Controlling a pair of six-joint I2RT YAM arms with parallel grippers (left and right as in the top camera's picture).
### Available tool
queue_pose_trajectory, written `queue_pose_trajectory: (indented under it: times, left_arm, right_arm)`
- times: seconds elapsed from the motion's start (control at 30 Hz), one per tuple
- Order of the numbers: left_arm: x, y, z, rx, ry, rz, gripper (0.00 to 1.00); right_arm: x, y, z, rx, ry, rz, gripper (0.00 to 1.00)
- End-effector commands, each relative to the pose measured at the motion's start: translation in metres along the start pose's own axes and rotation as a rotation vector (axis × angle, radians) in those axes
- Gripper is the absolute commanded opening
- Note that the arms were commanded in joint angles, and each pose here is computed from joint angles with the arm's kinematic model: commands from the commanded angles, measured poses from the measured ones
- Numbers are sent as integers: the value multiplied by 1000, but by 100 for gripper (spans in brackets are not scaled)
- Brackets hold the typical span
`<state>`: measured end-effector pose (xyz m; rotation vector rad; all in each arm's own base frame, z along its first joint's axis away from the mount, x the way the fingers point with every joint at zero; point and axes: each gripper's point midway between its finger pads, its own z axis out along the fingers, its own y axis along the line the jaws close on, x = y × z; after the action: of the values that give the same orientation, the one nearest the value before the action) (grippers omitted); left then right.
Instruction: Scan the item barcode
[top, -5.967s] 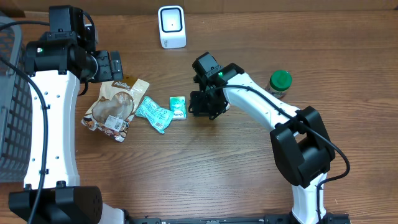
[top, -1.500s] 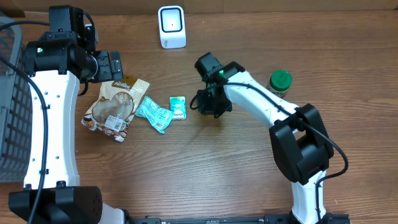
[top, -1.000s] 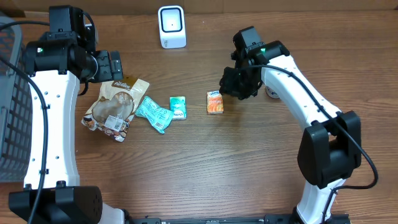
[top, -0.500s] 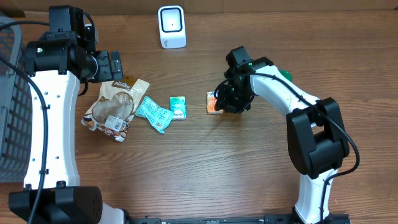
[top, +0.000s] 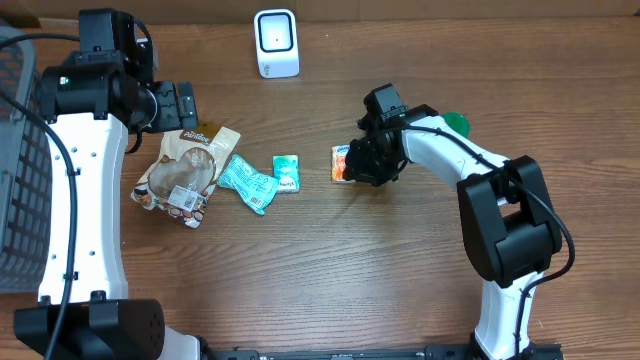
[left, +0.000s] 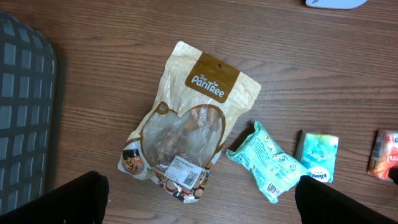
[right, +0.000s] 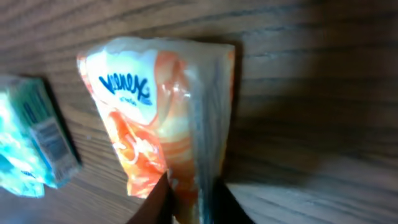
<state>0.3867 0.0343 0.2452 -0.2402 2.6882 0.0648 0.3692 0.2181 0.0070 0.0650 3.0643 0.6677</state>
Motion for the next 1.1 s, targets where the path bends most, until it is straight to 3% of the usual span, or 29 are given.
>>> queue_pose_trajectory:
  times: [0.0, 0.27, 0.53, 0.77, 1.07]
  left_arm:
    - [-4, 0, -8, 7, -25, -12, 100]
    - [-4, 0, -8, 7, -25, -12, 99]
    - [-4, 0, -8, 7, -25, -12, 99]
    - [-4, 0, -8, 7, -25, -12, 100]
    - [-4, 0, -8, 7, -25, -12, 99]
  right_arm:
    - [2, -8, 3, 27, 1, 15, 4]
    - [4, 27, -38, -113, 20, -64, 4]
    - [23, 120, -154, -688, -13, -283, 4]
    - [43, 151, -244, -1132, 74, -384, 4]
    - [43, 150, -255, -1159, 196, -233, 4]
